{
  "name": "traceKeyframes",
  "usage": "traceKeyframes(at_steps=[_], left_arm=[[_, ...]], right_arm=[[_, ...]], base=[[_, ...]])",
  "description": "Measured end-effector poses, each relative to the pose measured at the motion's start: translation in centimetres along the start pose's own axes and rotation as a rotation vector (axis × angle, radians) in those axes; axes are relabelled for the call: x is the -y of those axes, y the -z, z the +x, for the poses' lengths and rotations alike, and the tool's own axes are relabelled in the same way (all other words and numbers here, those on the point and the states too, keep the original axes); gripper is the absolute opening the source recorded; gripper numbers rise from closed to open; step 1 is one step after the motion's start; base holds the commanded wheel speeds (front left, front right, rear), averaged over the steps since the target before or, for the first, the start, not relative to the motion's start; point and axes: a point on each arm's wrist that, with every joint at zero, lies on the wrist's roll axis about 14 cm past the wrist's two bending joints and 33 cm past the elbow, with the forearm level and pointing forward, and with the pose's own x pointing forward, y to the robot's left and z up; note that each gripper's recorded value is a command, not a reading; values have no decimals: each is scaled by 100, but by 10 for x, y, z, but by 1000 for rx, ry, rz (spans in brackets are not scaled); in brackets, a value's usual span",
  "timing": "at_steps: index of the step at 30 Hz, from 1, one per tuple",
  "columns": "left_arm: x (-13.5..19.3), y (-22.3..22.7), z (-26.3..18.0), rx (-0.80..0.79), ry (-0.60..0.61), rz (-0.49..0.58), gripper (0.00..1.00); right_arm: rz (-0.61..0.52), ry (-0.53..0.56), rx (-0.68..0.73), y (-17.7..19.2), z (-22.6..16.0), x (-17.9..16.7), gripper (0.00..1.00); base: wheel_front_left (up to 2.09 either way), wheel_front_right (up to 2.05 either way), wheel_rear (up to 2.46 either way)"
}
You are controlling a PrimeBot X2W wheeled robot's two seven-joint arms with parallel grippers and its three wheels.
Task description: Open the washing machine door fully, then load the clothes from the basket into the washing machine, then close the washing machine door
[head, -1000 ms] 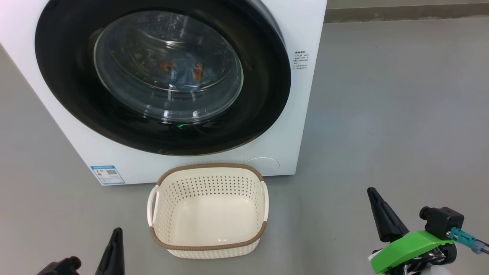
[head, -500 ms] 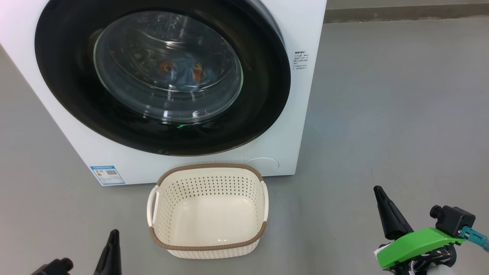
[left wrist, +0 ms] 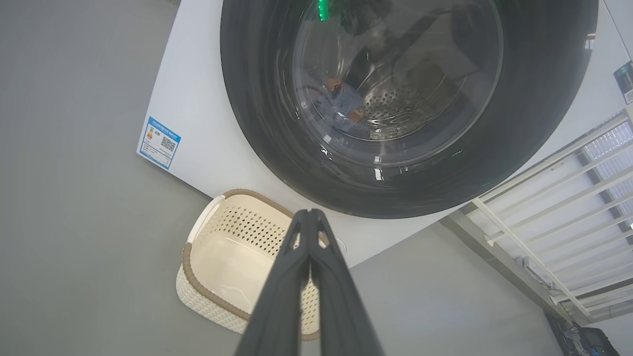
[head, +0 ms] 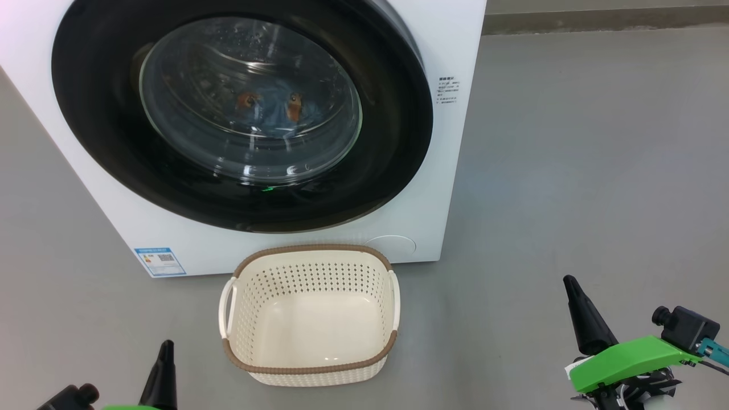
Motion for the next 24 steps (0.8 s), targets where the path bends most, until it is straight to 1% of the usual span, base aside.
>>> traceKeyframes(at_steps=[24], left_arm=[[-4, -2, 3, -14, -27, -214, 0]], right_arm=[[239, 46, 7, -4, -2, 9, 0]], base=[[0, 0, 0]])
